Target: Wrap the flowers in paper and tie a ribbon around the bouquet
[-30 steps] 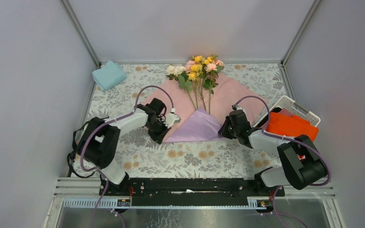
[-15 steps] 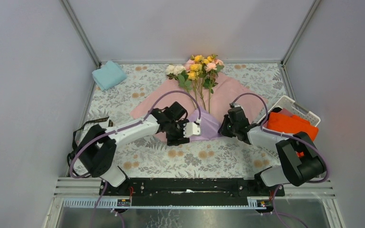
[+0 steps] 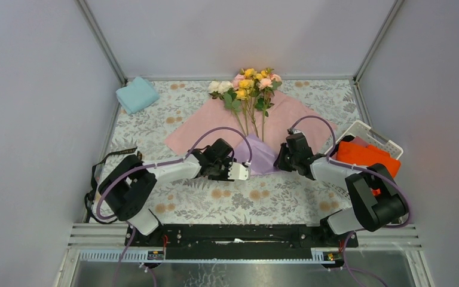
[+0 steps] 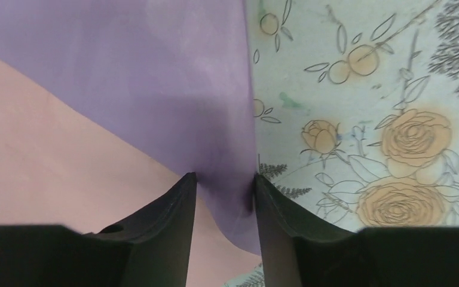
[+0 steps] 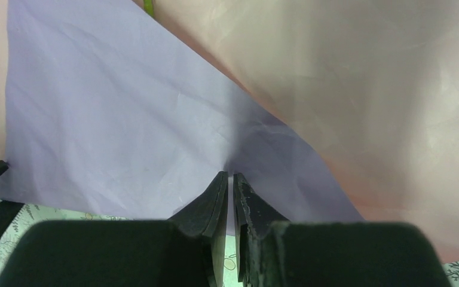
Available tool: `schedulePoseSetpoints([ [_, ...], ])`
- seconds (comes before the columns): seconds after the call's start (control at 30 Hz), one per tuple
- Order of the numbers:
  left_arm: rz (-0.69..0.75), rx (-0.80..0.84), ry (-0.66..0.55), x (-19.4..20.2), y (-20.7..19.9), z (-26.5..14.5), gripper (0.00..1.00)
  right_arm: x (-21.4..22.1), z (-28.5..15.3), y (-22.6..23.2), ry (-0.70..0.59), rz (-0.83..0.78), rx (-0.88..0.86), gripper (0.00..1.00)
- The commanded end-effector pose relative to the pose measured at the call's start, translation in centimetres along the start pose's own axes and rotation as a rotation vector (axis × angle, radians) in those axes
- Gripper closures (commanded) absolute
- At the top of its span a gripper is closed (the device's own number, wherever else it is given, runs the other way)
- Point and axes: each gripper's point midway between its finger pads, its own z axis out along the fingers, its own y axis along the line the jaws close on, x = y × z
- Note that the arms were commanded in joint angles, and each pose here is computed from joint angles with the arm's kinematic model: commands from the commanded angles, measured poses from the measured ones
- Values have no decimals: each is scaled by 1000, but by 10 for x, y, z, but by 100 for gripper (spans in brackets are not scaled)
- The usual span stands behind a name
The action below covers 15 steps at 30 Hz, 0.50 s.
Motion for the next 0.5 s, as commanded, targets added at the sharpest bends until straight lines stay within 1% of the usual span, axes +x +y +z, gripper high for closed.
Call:
schedulePoseSetpoints([
  [0.0,34,-47,87,29,-2,18,62,18,2,-19,81,-35,76,85],
  [0.07,21,-50,107,32,-2,19,82,17,1,-19,81,-37,77,85],
  [0.13,3,-57,142,37,0,18,99,16,1,-17,82,-42,73,85],
  [0.2,-12,-48,152,38,-2,13,100,15,0,-17,88,-56,72,85],
  [0.3,-19,-16,167,43,-12,6,100,28,-2,-20,151,-73,83,85],
  [0.47,-38,90,236,66,-49,-13,100,50,-5,-4,205,-108,41,85],
])
